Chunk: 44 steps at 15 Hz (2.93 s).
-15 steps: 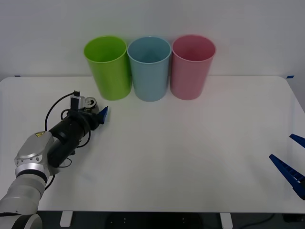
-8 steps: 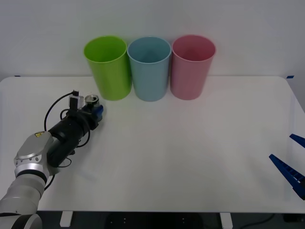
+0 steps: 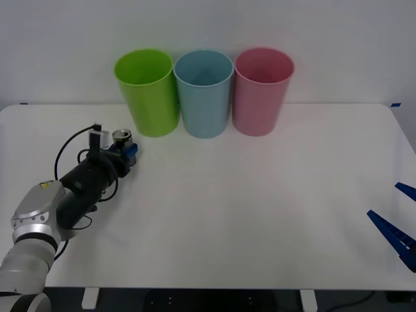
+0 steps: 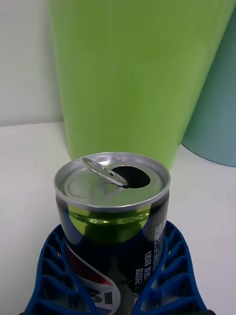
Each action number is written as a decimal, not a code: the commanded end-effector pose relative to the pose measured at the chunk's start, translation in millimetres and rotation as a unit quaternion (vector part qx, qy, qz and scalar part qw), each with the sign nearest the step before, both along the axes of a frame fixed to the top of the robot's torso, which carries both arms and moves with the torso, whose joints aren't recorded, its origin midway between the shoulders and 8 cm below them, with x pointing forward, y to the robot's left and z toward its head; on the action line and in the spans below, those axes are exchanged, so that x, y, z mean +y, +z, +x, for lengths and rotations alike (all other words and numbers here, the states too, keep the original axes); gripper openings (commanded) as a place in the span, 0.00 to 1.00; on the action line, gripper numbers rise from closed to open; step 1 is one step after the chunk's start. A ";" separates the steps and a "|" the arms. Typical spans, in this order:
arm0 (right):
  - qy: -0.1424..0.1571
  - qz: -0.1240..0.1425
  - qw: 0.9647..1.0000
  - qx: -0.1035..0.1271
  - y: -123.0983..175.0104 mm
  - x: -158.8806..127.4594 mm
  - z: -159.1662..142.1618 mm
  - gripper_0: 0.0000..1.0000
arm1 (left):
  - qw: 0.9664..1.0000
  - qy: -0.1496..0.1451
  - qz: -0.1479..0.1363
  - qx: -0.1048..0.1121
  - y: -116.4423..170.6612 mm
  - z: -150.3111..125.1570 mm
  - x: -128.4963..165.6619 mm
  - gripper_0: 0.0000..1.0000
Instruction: Grasp the object on the table and drop it into the matching bin: aluminum can to the light blue bin, PET bottle to the pink bin.
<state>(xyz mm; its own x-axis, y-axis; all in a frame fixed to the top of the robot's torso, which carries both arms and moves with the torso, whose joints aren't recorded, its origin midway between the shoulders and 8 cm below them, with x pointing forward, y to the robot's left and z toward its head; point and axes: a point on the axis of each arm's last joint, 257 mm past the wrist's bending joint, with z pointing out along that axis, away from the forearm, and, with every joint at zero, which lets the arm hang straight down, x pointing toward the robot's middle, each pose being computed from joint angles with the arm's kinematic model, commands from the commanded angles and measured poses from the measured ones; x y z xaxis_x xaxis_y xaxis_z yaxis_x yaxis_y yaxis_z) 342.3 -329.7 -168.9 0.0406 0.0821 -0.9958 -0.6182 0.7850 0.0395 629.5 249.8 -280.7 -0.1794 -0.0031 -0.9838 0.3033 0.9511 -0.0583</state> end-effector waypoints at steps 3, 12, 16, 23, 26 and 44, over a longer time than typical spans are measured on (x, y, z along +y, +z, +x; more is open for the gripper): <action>0.000 0.000 1.000 0.000 0.0 0.0 0.0 1.00 | 0.999 -0.021 -0.019 -0.030 19.7 -19.4 3.5 0.00; 0.000 0.000 1.000 0.000 0.0 0.0 0.0 1.00 | 0.990 -0.060 -0.057 -0.115 91.0 -79.4 -9.3 0.00; 0.000 0.000 1.000 0.000 0.0 0.0 0.0 1.00 | 0.982 -0.074 -0.092 -0.149 131.6 -99.7 -19.0 0.00; 0.000 0.000 1.000 0.000 0.0 0.0 0.0 1.00 | 0.969 -0.075 -0.123 -0.200 198.9 -97.0 -36.6 0.00; 0.000 0.000 1.000 0.000 0.0 0.0 0.0 1.00 | 0.965 -0.062 -0.145 -0.212 226.1 -82.1 -53.8 0.00; 0.000 0.000 1.000 0.000 0.0 0.0 0.0 1.00 | 0.976 -0.057 -0.111 -0.179 293.6 69.7 -169.2 0.00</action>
<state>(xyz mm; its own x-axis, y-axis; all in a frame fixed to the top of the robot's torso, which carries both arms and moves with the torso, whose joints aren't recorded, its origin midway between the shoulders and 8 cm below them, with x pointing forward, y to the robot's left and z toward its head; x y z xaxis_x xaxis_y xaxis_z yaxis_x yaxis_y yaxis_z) 342.2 -329.7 -168.9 0.0406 0.0820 -0.9958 -0.6182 0.7851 0.0394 693.0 87.4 12.0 0.1609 -0.2398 -0.9574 0.4625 0.8753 -0.1415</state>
